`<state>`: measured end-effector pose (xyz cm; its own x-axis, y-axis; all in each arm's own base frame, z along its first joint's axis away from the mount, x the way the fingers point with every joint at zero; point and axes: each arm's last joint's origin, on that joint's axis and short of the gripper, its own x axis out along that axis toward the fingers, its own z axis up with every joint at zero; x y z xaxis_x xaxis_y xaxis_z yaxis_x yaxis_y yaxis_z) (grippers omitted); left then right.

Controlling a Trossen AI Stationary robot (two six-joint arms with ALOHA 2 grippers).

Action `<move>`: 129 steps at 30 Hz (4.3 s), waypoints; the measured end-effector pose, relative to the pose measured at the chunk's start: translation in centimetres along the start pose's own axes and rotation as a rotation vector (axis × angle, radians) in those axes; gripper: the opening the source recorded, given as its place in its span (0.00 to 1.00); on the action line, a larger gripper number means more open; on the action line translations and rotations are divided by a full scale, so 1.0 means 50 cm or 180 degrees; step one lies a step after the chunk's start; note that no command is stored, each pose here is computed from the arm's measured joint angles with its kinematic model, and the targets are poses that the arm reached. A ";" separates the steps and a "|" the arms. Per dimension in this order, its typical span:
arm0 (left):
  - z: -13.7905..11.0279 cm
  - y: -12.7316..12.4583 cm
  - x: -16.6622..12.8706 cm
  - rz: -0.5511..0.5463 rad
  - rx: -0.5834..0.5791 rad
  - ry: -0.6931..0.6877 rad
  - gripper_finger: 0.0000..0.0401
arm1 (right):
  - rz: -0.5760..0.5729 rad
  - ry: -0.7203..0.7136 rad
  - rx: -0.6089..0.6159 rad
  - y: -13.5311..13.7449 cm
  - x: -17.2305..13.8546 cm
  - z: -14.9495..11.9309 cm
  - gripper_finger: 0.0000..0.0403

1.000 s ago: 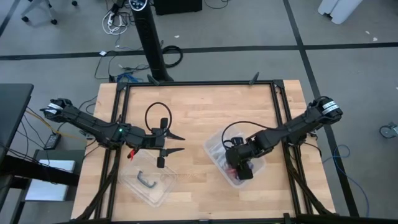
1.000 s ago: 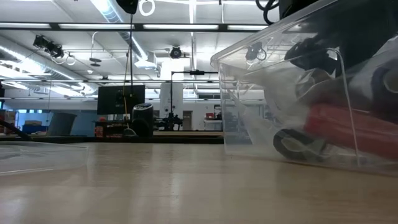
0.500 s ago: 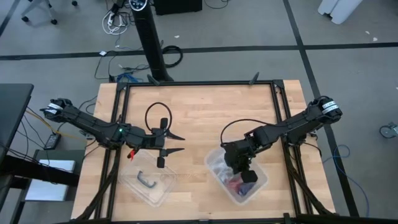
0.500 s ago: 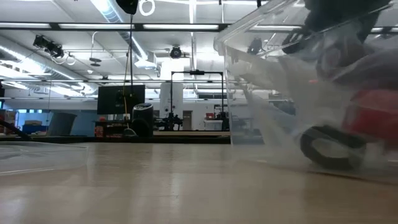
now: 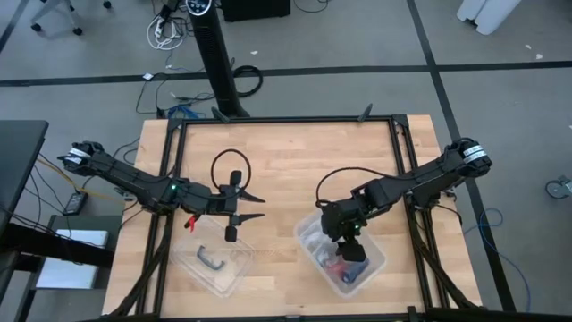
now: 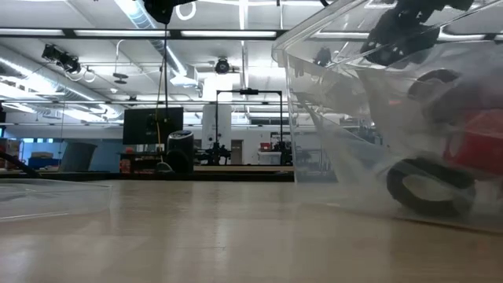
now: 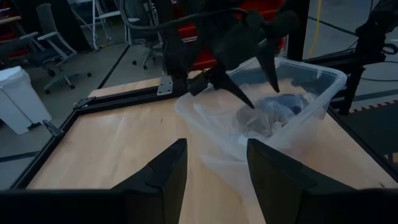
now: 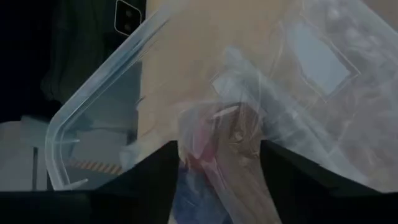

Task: Roll bandage
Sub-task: Put the packed rolled bandage into the transparent bin, then close the transparent bin with the transparent bin lid

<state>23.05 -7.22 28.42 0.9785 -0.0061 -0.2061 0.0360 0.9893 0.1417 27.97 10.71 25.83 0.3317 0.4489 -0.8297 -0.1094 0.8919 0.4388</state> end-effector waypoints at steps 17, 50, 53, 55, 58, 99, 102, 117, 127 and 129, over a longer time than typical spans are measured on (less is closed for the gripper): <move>-0.001 0.003 0.000 0.0147 0.0012 0.0027 0.42 | -0.1126 0.0081 -0.0403 -0.072 0.103 -0.005 0.03; -0.050 0.000 0.002 0.0215 0.0031 0.0068 0.42 | -0.0902 -0.0149 -0.0326 -0.004 0.070 -0.005 0.04; -0.053 0.000 0.002 0.0217 0.0017 0.0051 0.42 | -0.0933 -0.0167 -0.0299 0.000 0.058 -0.002 0.02; -0.052 0.000 0.002 0.0218 0.0014 0.0038 0.42 | -0.1019 -0.0223 -0.0217 0.011 0.029 0.004 0.04; -0.052 -0.001 0.002 0.0216 0.0014 0.0041 0.42 | -0.1255 -0.0313 0.0106 0.026 -0.029 0.006 0.11; -0.083 -0.114 -0.090 -0.0913 -0.0013 0.0697 0.42 | -0.1658 -0.0443 0.0581 -0.055 -0.122 0.046 0.03; -0.086 -0.114 -0.091 -0.0907 -0.0053 0.0742 0.42 | -0.1319 -0.0552 0.0334 -0.001 -0.121 0.052 0.02; -0.089 -0.114 -0.091 -0.0884 -0.0141 0.0809 0.42 | -0.1561 -0.0090 0.0363 -0.013 0.074 0.063 0.00; -0.091 -0.112 -0.091 -0.0767 -0.0115 0.0814 0.42 | -0.2379 -0.0367 0.0030 -0.124 0.034 0.113 0.00; -0.091 -0.110 -0.091 -0.0718 -0.0105 0.0816 0.42 | -0.2460 -0.0481 -0.0070 -0.152 0.025 0.130 0.00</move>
<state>17.48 -11.99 24.16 0.8636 -0.1926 -0.4659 0.2351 0.9714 0.0343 35.33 4.12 23.71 0.4448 -0.3098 -0.8403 0.1863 0.9497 -0.2516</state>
